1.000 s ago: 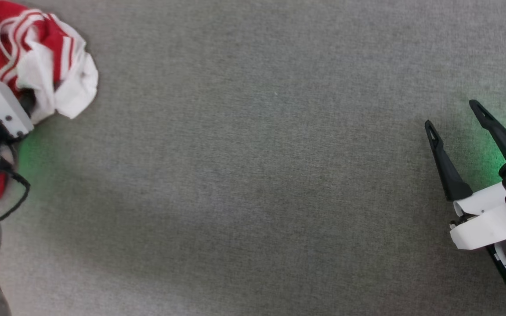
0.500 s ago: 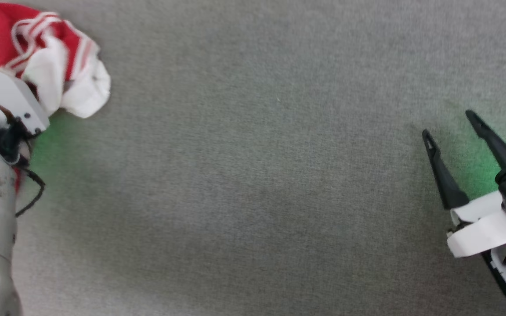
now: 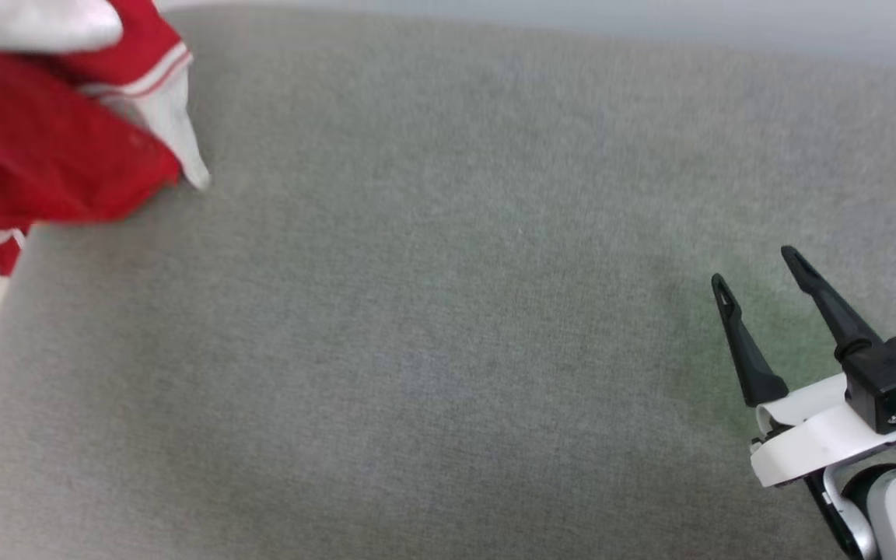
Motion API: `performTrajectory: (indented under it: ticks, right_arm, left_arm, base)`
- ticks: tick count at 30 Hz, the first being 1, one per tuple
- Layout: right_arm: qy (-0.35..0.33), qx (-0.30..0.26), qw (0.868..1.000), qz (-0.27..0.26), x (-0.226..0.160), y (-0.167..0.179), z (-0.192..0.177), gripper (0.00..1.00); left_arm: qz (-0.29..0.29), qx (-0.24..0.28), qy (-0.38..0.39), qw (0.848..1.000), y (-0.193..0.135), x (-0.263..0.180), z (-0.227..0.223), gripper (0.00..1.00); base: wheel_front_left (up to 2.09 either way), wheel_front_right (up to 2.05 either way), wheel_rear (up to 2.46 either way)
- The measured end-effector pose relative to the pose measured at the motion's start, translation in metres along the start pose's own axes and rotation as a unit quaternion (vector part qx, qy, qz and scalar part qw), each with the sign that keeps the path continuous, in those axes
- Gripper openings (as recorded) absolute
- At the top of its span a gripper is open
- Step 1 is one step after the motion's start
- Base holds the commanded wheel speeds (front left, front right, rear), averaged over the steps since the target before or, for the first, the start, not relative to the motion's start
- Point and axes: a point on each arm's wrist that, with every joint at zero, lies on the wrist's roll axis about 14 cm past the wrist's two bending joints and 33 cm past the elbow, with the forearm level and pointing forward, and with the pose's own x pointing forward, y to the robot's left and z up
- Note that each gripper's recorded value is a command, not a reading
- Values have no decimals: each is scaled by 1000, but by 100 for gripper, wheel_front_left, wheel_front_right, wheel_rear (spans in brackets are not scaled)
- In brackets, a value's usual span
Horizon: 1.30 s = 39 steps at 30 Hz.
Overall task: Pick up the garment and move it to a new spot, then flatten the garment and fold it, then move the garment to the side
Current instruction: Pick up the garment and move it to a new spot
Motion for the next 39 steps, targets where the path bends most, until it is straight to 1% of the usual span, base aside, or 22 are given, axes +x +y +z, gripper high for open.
performTrajectory:
  ticks: [5, 10, 14, 20, 23, 26, 29, 32, 35, 39]
  right_arm:
    - [-25, 0, 1000, -4, -6, 7, 20, 100]
    - [-48, -5, 999, -24, -14, 1, 39, 100]
    - [-58, -10, 997, -53, -27, -14, 47, 100]
    - [-59, -28, 991, -120, -58, -54, 52, 100]
    - [-55, -39, 985, -161, -79, -78, 53, 100]
    - [-47, -48, 976, -205, -105, -101, 52, 100]
    - [-44, -56, 966, -249, -132, -123, 52, 100]
    - [-32, -55, 956, -287, -159, -136, 46, 100]
    - [-27, -54, 948, -312, -176, -144, 43, 100]
    - [-17, -44, 942, -334, -191, -145, 34, 100]
  left_arm:
    - [-16, 16, -75, 997, 0, -26, 68, 0]
    - [-54, 33, -112, 992, -23, -51, 110, 0]
    - [-95, 43, -127, 986, -50, -67, 128, 0]
    - [-175, 56, -133, 974, -110, -87, 141, 0]
    - [-214, 63, -137, 965, -145, -99, 143, 0]
    - [-259, 65, -144, 953, -186, -115, 145, 0]
    - [-308, 69, -145, 938, -228, -132, 141, 0]
    - [-349, 71, -142, 924, -265, -147, 134, 0]
    - [-386, 79, -128, 910, -297, -159, 118, 0]
    - [-429, 96, -80, 894, -334, -170, 76, 0]
  base:
    - [0, 0, 0]
    - [0, 0, 0]
    - [0, 0, 0]
    - [0, 0, 0]
    - [0, 0, 0]
    - [0, 0, 0]
    - [0, 0, 0]
    - [0, 0, 0]
    - [0, 0, 0]
    - [0, 0, 0]
